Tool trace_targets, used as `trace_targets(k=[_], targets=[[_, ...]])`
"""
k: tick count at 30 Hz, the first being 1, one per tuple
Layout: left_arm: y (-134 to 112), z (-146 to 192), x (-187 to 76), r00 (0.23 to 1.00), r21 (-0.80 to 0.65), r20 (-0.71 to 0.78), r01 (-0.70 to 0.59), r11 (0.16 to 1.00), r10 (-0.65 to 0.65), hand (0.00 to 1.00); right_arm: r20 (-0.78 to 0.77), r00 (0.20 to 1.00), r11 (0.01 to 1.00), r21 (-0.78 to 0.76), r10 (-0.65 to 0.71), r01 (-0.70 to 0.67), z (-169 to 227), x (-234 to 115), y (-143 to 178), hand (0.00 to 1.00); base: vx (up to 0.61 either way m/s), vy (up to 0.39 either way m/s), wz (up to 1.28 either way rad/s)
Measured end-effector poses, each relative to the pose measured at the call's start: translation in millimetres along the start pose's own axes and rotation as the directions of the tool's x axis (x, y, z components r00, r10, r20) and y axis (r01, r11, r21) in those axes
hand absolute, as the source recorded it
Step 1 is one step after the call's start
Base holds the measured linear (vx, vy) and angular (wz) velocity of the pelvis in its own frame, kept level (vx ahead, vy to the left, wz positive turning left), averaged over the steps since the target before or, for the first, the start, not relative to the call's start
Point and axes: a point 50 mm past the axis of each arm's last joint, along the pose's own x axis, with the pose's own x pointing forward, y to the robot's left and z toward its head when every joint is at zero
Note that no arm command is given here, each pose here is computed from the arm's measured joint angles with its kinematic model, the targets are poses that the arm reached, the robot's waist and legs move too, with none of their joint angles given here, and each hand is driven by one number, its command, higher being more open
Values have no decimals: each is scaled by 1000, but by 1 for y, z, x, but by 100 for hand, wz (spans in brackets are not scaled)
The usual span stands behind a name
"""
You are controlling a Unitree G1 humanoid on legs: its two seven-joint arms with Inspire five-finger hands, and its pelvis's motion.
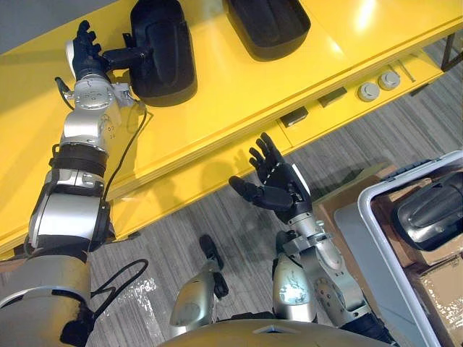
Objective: Walk over and take three plastic housings, then place them on the shelf
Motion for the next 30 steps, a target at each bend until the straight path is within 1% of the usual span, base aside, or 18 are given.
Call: trace_targets(k=[3, 4, 6, 9, 10, 12, 13, 15, 16, 17, 18, 19, 20, 21, 23, 24, 30], targets=[[5, 10, 0, 997, -65, 70, -20, 998, 25, 100, 50, 999, 997, -68, -15, 19, 7, 4, -2, 100, 28, 12, 5], [6, 15, -1, 994, -114, 107, -14, 993, 26, 100, 77, 997, 996, -82, -27, 33, 11, 6, -3, 100, 0, 0, 0], [8, 23, -8, 982, -191, 191, 36, 981, 1, 100, 75, 996, 991, -119, -50, 58, 10, 6, -7, 100, 10, -3, 3], [4, 28, -32, 943, -234, 325, 152, 960, -70, 100, 81, 990, 983, -135, -117, 128, 11, 6, -18, 100, 3, 7, 8], [3, 26, -37, 937, -239, 340, 170, 956, -81, 100, 93, 987, 980, -141, -127, 140, 13, 7, -20, 100, -17, 11, 7], [1, 1, -57, 936, -295, 337, 208, 932, -102, 100, 174, 969, 962, -181, -176, 207, 28, 11, -32, 100, -9, 4, 15], [1, -7, -63, 938, -306, 331, 210, 929, -104, 100, 199, 962, 958, -182, -185, 222, 32, 12, -34, 100, -1, 0, 19], [11, -37, -83, 951, -307, 297, 181, 934, -86, 100, 295, 931, 943, -183, -216, 277, 48, 14, -44, 100, -20, 0, 17], [13, -44, -88, 955, -320, 287, 173, 932, -79, 100, 312, 924, 940, -183, -223, 289, 51, 13, -46, 100, -39, -1, 16], [20, -55, -101, 960, -347, 273, 151, 926, -54, 100, 334, 911, 931, -185, -241, 314, 55, 11, -51, 100, -24, -3, 18], [27, -63, -112, 962, -359, 271, 133, 924, -33, 100, 346, 901, 920, -192, -262, 342, 58, 9, -55, 100, -27, -5, 19], [29, -67, -118, 962, -351, 273, 125, 928, -26, 100, 351, 897, 912, -204, -270, 355, 58, 8, -57, 100, -13, -1, 28], [34, -71, -132, 961, -356, 275, 116, 927, -14, 100, 358, 891, 902, -220, -279, 371, 60, 7, -59, 100, -12, 5, 27], [37, -75, -145, 960, -373, 279, 115, 921, -8, 100, 360, 886, 897, -220, -290, 383, 60, 6, -61, 100, -10, 11, 24], [40, -80, -163, 961, -397, 277, 119, 910, -5, 100, 356, 884, 886, -237, -301, 398, 59, 2, -63, 100, 4, 11, 15], [46, -91, -211, 968, -457, 252, 131, 880, -13, 100, 388, 836, 847, -206, -388, 489, 63, -8, -72, 100, 8, 4, 9], [45, -92, -212, 968, -457, 249, 138, 879, -23, 100, 384, 836, 845, -209, -391, 491, 62, -9, -73, 100, 0, 0, 0]])
